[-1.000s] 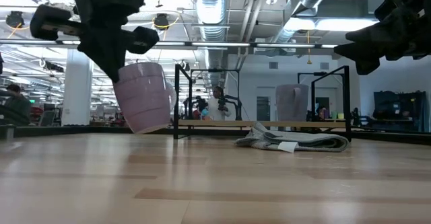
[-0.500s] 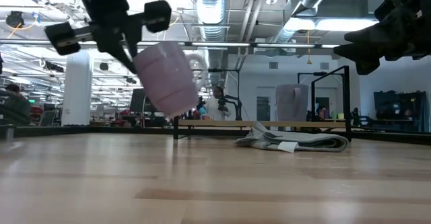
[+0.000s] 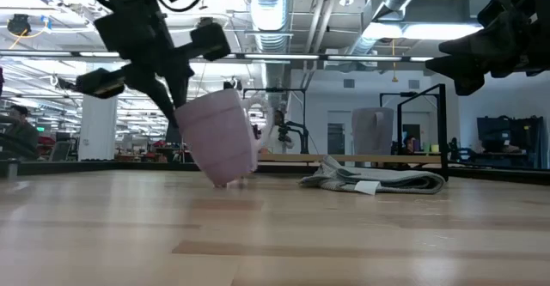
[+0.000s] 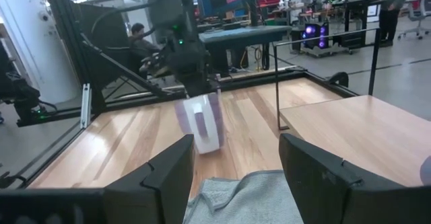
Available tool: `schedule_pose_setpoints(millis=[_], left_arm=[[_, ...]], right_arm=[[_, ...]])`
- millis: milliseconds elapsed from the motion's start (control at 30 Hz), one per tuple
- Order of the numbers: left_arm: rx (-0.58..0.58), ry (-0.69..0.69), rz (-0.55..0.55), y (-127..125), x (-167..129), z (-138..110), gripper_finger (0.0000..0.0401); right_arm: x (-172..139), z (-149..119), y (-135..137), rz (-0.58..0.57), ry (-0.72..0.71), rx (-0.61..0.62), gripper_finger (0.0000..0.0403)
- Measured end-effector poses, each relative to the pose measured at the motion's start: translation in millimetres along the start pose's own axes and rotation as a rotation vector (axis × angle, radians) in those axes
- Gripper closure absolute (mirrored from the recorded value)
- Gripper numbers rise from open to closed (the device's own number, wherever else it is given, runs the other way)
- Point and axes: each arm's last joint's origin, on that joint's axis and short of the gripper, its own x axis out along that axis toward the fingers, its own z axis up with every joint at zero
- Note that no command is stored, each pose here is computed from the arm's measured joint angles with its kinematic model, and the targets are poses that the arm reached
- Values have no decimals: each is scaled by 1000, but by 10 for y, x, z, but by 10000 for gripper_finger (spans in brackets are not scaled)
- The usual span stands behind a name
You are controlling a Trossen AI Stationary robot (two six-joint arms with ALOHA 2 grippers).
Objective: Stack small to large cups/mugs on shelf
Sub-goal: Put the top purple mug on the shelf
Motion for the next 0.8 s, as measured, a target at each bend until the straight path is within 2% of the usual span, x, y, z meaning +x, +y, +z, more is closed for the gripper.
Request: schedule_pose_setpoints(millis=[233,367,567,800], left_arm=[[-1,-33,-39,190,-104,13,398],[-36,-80,12,351,-260,30,398],[-68,-114,-12,358,-278,40,399],[-87,-34,-120,314,-205,25,400]], right_arm=[[0,1,0,0,0,25,163],[0,1,0,0,0,25,163],[0,1,0,0,0,25,163],[2,-2,0,0,4,20,163]])
